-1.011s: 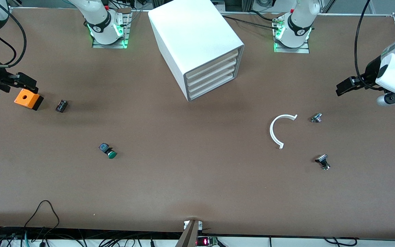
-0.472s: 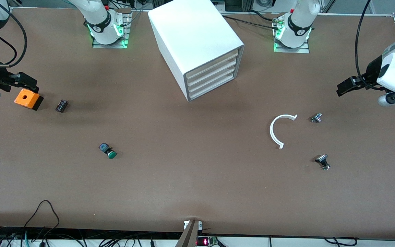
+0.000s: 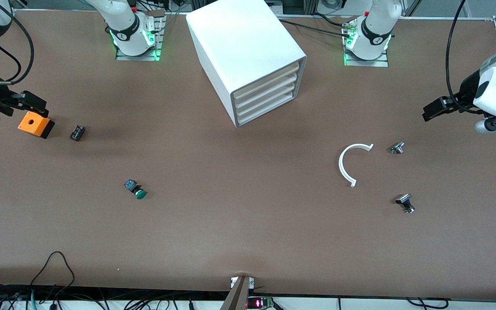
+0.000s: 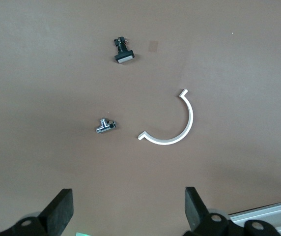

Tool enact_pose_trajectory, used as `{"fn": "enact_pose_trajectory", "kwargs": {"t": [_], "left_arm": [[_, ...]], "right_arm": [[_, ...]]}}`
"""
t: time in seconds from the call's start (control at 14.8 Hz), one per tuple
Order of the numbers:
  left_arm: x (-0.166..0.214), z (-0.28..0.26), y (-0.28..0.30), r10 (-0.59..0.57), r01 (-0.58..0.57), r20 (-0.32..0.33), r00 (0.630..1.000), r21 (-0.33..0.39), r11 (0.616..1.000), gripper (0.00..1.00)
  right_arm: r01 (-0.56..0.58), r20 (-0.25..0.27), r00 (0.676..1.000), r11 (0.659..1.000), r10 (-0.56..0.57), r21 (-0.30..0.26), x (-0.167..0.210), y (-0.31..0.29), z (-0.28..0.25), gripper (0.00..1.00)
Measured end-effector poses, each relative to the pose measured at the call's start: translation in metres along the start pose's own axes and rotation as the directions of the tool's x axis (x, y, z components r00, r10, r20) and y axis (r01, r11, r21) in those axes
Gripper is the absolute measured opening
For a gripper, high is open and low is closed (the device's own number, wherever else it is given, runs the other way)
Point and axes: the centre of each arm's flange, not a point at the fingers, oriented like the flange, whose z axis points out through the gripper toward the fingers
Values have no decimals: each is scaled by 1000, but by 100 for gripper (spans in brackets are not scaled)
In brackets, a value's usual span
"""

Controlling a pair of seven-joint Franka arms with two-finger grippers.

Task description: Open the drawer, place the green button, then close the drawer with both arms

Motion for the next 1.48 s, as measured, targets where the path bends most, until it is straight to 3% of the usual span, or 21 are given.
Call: {"fn": "enact_pose_trajectory", "kwargs": {"t": [0.34,0.94,1.28,1.48], "left_arm": [[0,0,1,-1,1,1,1000,0,1000,100],[0,0,1,-1,1,3,1000,1,1000,100],[1,1,4,1,-1,15,1000,2,1000,100],[10,16,6,1,-2,70,998,14,1000,100]], "right_arm": [[-9,21,1000,999,8,37,10,-5,28,100],[18,53,998,1000,-19,25,49,-24,99,100],[136,64,988,990,-137,21,75,-44,127,100],[195,71,978,981,-196,19,85,-58,155,100]]}}
